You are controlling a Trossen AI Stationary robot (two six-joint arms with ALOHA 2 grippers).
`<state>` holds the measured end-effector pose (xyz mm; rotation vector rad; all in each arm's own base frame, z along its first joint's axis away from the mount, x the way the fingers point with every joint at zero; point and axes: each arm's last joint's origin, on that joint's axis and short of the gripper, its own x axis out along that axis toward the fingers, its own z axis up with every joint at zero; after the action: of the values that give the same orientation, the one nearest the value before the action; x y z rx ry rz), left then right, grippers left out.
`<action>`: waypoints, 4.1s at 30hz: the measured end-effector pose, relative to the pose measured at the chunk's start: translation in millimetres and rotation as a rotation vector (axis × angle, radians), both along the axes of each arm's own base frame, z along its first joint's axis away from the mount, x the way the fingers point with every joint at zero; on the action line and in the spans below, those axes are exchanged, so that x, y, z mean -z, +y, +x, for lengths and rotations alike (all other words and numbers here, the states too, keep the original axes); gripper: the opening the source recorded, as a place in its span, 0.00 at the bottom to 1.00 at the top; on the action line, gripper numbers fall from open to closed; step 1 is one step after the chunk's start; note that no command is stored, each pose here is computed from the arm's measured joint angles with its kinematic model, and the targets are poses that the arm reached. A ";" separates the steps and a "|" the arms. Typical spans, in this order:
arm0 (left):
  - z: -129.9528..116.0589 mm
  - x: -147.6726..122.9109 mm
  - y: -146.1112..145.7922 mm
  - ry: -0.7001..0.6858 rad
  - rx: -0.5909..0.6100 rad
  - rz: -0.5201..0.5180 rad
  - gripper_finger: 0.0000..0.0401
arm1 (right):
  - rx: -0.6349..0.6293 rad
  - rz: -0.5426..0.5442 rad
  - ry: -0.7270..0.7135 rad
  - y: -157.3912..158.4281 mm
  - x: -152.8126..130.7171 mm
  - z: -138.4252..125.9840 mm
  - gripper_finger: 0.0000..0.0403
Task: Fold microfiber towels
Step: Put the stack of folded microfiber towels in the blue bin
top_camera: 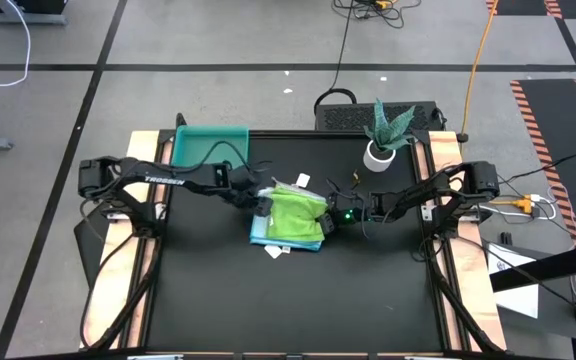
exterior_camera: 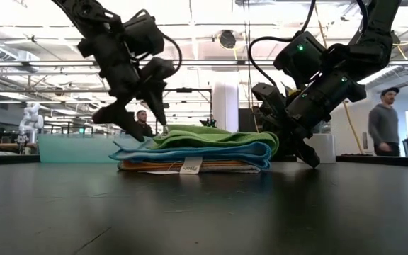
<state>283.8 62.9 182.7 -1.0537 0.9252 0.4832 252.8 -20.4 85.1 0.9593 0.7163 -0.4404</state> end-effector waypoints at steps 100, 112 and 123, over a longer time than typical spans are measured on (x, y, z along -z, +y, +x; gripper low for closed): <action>-13.9 -65.7 -36.7 -0.277 -0.144 0.137 0.61 | -0.046 -0.016 -0.053 0.1 -3.9 3.5 0.04; 15.2 -21.9 -60.9 -0.172 -0.087 0.109 0.61 | -0.043 -0.017 -0.053 0.0 -4.0 3.5 0.04; 24.4 20.0 -62.9 -0.003 -0.146 0.084 0.61 | -0.043 -0.017 -0.054 0.0 -4.0 3.5 0.04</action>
<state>308.3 0.0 162.7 -1.0491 0.8216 0.6367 256.3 -20.5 89.1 0.9349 0.6823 -0.3815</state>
